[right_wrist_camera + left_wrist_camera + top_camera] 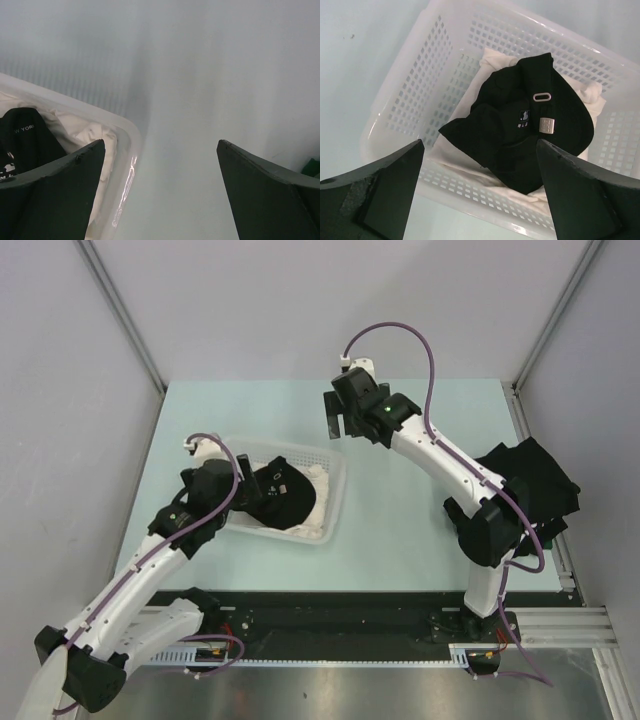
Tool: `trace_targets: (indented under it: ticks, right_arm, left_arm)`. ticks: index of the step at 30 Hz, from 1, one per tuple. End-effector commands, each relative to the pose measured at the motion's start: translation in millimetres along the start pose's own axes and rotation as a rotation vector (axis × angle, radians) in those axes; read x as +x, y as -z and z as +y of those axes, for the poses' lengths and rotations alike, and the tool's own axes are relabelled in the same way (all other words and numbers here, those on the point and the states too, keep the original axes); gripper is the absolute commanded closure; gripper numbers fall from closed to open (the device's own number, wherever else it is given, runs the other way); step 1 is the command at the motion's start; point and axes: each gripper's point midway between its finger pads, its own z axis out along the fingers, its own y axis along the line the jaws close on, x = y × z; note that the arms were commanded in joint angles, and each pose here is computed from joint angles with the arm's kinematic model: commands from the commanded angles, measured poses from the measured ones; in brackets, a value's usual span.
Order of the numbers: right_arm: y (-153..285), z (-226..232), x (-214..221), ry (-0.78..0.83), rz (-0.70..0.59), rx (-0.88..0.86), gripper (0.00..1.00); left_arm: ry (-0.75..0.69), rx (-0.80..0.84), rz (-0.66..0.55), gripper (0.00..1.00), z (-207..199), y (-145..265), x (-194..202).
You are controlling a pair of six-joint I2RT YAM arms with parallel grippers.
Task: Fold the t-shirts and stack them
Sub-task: Grab crumpled tshirt from bin with the right arm
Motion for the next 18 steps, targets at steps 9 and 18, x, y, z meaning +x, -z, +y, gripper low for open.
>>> trace_targets:
  ticks: [9, 18]
  right_arm:
    - [10, 7, -7, -0.017, -0.049, -0.063, 0.00]
    - [-29, 25, 26, 0.074, 0.041, -0.134, 0.14]
  left_arm:
    - [0.074, 0.024, -0.002, 0.01, -8, -6, 1]
    - [0.071, 0.008, 0.004, 0.02, -4, -5, 4]
